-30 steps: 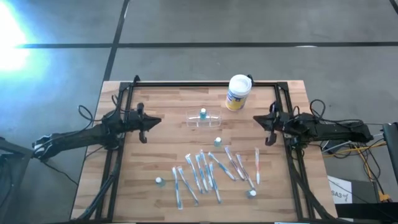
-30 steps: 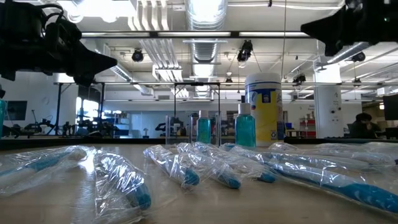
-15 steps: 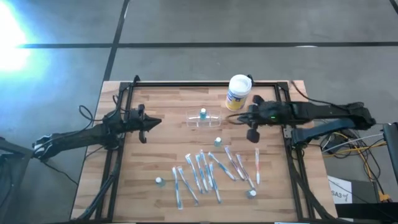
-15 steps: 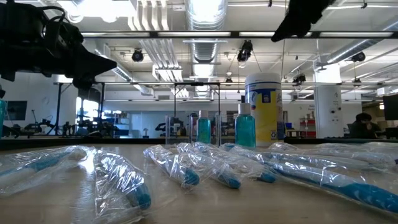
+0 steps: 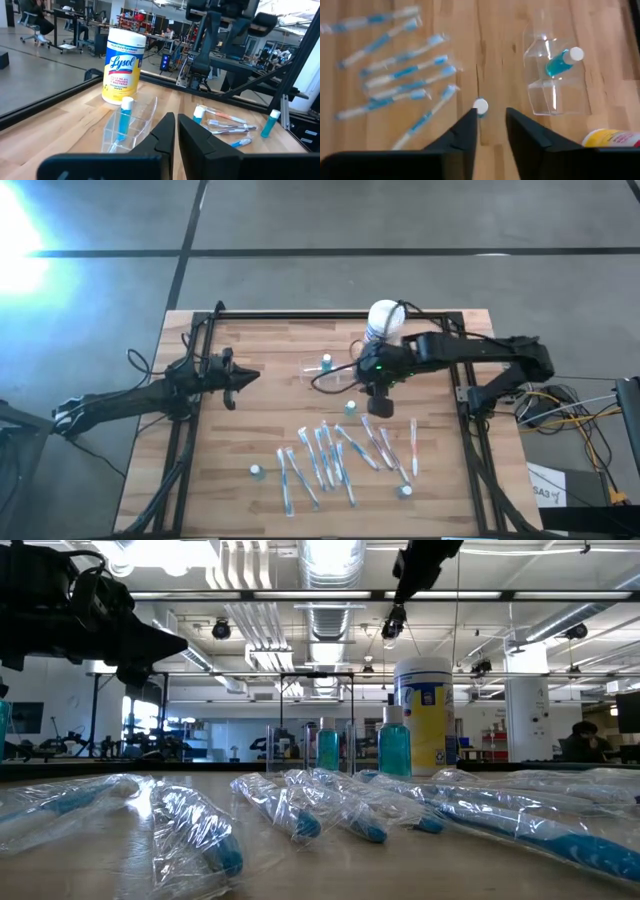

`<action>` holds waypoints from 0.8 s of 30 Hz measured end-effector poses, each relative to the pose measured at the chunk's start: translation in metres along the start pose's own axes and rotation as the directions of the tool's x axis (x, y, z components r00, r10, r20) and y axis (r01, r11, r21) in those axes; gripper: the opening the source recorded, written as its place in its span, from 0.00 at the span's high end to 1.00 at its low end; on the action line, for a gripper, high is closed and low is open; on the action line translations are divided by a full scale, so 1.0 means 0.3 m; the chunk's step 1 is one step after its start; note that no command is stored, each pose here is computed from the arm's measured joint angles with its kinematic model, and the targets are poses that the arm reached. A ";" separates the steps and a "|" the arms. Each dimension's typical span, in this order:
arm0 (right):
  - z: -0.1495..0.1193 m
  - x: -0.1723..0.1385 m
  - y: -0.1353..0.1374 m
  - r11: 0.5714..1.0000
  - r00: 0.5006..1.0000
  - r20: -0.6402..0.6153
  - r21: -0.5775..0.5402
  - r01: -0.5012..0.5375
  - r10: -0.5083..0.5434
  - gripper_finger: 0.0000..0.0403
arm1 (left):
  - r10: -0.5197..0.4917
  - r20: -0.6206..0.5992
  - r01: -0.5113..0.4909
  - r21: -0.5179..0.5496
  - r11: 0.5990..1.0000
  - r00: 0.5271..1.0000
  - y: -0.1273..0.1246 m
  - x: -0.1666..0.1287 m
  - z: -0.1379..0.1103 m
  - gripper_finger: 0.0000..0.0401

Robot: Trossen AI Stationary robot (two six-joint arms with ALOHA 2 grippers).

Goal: Pick & Place toothbrushing station
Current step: Put the blue mouthwash bottle into the transparent organizer

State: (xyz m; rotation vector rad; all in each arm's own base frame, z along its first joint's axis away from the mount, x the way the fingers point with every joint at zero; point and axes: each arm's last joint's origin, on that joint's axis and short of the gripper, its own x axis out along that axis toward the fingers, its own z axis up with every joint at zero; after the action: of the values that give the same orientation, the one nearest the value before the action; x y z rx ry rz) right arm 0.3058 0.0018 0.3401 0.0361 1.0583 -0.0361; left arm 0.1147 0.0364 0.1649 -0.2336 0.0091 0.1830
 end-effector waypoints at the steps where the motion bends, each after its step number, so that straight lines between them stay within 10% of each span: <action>1: 0.008 0.020 0.002 1.000 1.000 -0.028 -0.022 -0.001 0.000 0.69 | 0.001 -0.003 -0.001 0.000 1.000 1.000 0.000 0.000 -0.001 0.94; 10: 0.045 0.206 0.007 0.999 0.985 -0.174 -0.043 0.004 -0.011 0.51 | -0.003 -0.067 0.003 -0.006 1.000 0.998 0.003 -0.001 -0.021 0.93; 24: 0.031 0.361 0.006 0.997 0.949 -0.314 0.064 0.042 -0.020 0.50 | -0.008 -0.083 0.008 -0.005 1.000 0.996 0.002 -0.001 -0.022 0.92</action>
State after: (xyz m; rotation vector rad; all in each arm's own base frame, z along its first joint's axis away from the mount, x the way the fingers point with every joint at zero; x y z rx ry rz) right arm 0.3668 0.0018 0.2503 0.0907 1.3758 -0.0980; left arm 0.1144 0.0355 0.1583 -0.2453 0.0907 0.1650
